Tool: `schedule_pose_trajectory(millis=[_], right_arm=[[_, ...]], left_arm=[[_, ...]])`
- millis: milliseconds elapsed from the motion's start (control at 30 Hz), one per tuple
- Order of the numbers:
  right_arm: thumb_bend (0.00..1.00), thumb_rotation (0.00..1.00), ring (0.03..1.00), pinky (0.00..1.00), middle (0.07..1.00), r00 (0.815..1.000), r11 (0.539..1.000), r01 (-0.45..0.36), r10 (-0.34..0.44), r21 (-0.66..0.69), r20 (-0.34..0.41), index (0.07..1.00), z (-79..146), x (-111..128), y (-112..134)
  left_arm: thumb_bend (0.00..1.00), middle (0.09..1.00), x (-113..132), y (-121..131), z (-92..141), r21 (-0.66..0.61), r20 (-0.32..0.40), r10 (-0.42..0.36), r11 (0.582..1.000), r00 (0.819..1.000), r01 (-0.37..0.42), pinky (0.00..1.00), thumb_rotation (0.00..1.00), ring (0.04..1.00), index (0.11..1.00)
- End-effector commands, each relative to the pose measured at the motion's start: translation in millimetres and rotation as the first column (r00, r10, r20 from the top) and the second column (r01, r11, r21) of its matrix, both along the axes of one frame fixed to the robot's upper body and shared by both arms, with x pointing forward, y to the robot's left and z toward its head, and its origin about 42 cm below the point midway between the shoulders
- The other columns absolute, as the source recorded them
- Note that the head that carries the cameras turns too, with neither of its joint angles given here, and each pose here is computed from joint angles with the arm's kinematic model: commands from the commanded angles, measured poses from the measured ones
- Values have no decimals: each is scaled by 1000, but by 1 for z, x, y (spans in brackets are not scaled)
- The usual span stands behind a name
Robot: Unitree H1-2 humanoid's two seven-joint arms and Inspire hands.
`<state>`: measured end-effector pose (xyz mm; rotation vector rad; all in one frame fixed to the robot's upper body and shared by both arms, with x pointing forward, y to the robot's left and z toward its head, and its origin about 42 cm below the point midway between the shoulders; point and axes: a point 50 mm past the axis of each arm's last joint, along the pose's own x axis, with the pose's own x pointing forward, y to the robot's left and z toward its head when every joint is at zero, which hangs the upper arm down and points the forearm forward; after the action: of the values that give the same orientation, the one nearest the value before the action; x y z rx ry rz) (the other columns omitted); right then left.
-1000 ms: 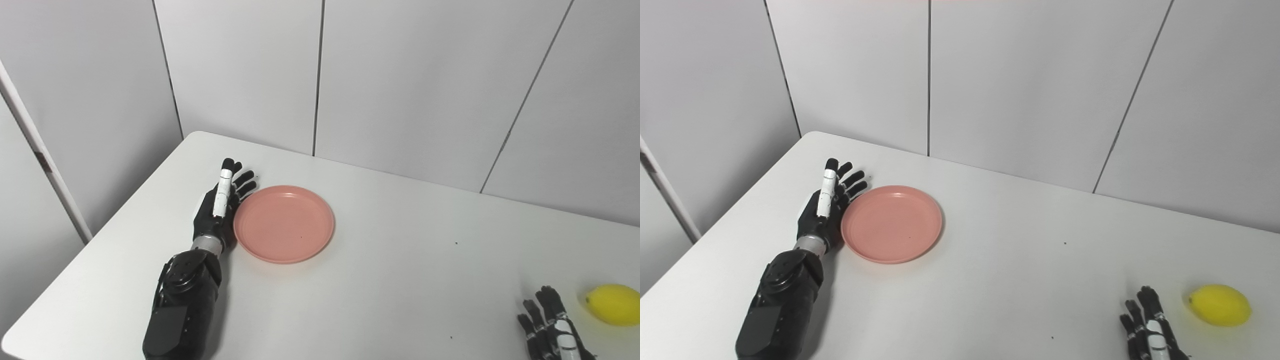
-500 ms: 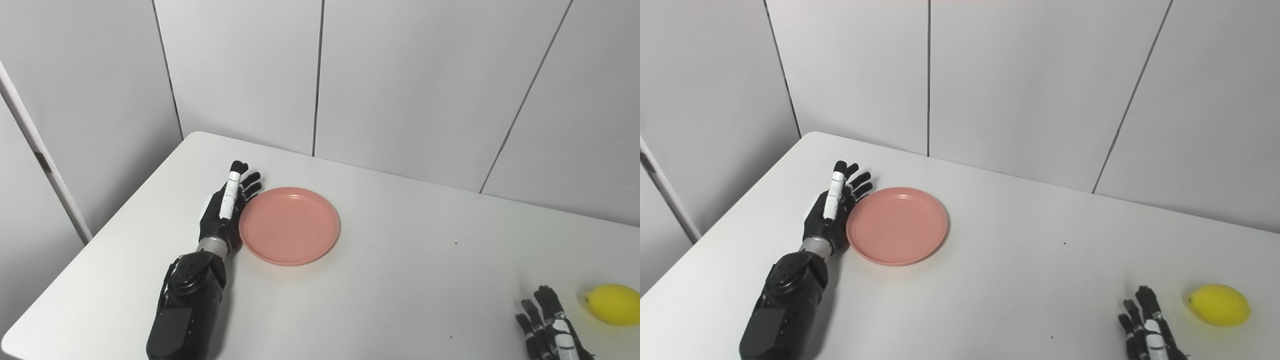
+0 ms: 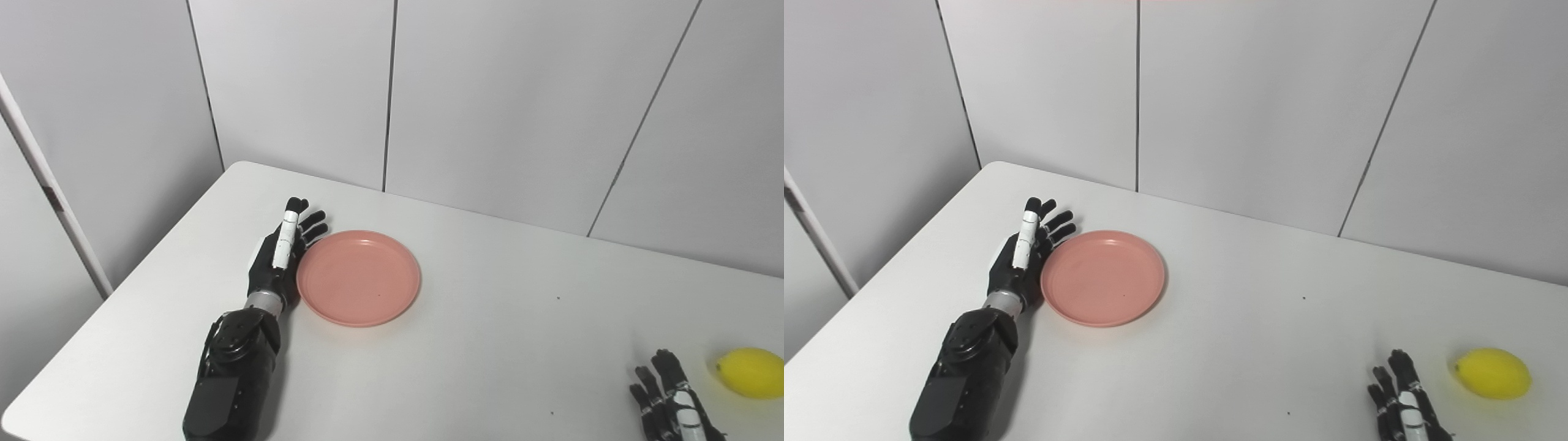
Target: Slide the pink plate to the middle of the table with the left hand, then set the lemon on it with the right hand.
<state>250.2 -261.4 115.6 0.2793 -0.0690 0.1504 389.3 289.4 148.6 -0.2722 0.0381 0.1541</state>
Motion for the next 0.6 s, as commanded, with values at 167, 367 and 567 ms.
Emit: schedule_pose_trajectory(millis=[167, 367, 567], right_arm=[[554, 681, 967, 1000, 1000, 1000, 1000, -21, 21, -14, -23, 930, -8, -5, 6], [630, 662, 932, 965, 973, 1000, 999, -16, 16, -27, -19, 896, -8, -5, 10], [659, 642, 922, 934, 960, 1000, 1000, -11, 10, -12, -28, 887, -9, -4, 13]], left_arm=[[904, 852, -1, -8, -1, -45, -9, -6, 999, 1000, 6, 849, 842, 857, 908], [902, 850, -8, -19, 3, -68, -12, -11, 998, 1000, 10, 843, 831, 854, 890], [882, 847, -11, -32, 6, -54, -1, -24, 998, 1000, 24, 835, 854, 851, 890]])
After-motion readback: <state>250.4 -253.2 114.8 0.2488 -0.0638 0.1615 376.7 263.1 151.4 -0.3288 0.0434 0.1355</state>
